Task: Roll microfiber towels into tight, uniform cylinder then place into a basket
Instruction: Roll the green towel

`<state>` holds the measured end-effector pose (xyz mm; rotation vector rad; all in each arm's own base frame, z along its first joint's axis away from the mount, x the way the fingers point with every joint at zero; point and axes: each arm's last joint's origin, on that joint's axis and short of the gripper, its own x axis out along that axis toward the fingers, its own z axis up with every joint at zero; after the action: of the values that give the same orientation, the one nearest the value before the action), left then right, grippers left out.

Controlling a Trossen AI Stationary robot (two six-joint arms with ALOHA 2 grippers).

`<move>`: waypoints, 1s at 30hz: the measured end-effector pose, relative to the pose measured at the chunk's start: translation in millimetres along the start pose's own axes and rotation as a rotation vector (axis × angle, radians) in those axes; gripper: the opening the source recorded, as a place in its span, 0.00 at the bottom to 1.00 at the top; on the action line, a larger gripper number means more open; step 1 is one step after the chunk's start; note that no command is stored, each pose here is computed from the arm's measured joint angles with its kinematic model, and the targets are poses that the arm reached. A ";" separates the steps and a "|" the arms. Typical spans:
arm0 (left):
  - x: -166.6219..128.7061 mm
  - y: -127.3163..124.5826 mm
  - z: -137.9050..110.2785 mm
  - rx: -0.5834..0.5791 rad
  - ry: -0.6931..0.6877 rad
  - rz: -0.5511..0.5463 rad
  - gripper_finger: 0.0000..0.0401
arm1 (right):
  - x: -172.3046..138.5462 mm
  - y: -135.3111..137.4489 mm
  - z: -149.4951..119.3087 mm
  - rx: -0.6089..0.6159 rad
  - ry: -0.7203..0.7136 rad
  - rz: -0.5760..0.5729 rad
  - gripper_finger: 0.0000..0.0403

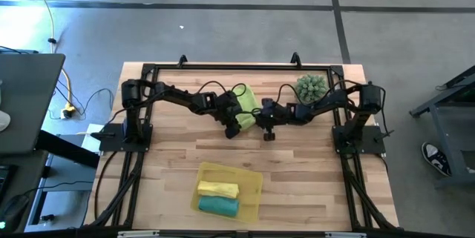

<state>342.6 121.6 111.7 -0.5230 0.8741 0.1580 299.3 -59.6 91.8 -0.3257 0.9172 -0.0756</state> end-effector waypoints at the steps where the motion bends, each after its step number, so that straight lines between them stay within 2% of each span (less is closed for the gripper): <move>1: -2.1 -0.6 1.2 0.002 -0.007 0.006 0.05 | 0.1 -0.1 -0.1 0.018 -0.001 0.003 0.08; 3: -8.1 -3.1 3.9 0.020 -0.018 0.007 0.06 | 0.1 -0.2 -0.4 0.050 -0.001 0.009 0.02; 8: -21.4 -9.1 6.2 0.077 -0.008 0.014 0.12 | 0.1 -1.1 -0.8 0.192 -0.023 0.084 0.02; 14: -37.7 -26.3 2.3 0.182 0.037 0.080 0.16 | -0.4 -7.6 -5.4 0.458 -0.063 0.345 0.01; 19: -47.4 -53.7 0.1 0.372 0.016 0.130 0.18 | -1.7 -14.8 -11.1 0.736 -0.038 0.556 0.01; 24: -50.4 -84.3 -3.5 0.583 -0.039 0.198 0.18 | -2.7 -21.0 -13.9 0.936 0.011 0.606 0.01; 30: -35.4 -109.9 -5.4 0.701 -0.144 0.166 0.18 | -3.3 -25.5 -15.3 1.051 0.036 0.635 0.01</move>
<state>353.7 26.7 176.9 0.2140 0.7704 0.0319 287.0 -86.9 93.6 0.9417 0.8651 0.0294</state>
